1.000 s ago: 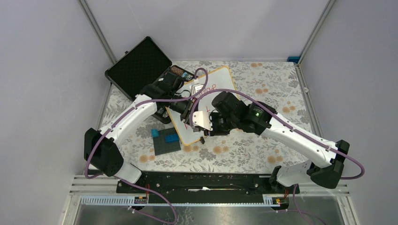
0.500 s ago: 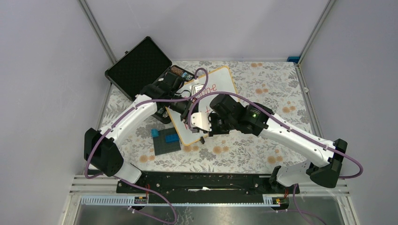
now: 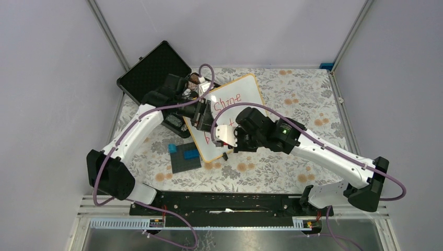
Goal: Write a sentence on the whiteboard
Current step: Place the whiteboard marker at the center of the board.
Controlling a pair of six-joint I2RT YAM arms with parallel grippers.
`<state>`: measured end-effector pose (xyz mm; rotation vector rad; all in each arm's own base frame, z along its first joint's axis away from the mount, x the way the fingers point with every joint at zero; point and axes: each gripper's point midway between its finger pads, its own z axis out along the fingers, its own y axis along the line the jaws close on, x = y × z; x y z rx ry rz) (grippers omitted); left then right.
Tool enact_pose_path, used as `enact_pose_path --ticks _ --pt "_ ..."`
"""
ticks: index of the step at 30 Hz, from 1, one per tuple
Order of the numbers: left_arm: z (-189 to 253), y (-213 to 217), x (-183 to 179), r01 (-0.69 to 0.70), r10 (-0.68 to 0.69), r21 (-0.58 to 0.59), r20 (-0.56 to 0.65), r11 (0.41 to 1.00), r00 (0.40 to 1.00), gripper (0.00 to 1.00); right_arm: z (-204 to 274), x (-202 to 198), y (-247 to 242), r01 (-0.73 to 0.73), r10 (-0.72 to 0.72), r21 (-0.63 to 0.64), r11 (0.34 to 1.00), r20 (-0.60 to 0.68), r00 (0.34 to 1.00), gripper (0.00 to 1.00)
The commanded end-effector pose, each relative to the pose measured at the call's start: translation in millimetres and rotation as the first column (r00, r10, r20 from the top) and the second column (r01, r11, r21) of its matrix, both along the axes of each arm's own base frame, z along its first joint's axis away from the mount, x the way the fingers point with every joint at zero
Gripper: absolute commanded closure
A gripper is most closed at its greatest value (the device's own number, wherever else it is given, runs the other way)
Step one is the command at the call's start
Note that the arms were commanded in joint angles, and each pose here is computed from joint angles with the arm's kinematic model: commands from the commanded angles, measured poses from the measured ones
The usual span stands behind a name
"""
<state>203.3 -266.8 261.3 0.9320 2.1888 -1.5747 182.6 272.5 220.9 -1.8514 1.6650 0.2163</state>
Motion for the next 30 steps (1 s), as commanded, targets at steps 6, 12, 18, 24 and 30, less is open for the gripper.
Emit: enact_pose_path --ticks 6,12,18,24,30 --pt "75 45 73 -0.345 0.362 -0.107 0.289 0.932 0.886 0.01 38 36 -18 0.236 -0.204 0.231 0.944 -0.152 0.967 0.94" --pt "95 99 115 -0.585 0.562 -0.071 0.392 0.808 0.729 0.01 46 73 -56 0.424 -0.341 0.301 0.854 -0.292 0.894 0.94" --pt "106 162 135 -0.727 0.686 -0.08 0.414 0.682 0.598 0.01 36 110 -109 0.625 -0.487 0.302 0.72 -0.421 0.765 0.94" --pt "88 201 140 -0.803 0.72 -0.024 0.461 0.595 0.519 0.01 -12 155 -174 0.804 -0.629 0.191 0.563 -0.533 0.566 0.95" --pt "60 227 141 -0.862 0.735 0.059 0.496 0.503 0.463 0.01 -68 190 -228 0.91 -0.752 0.085 0.406 -0.535 0.385 0.94"
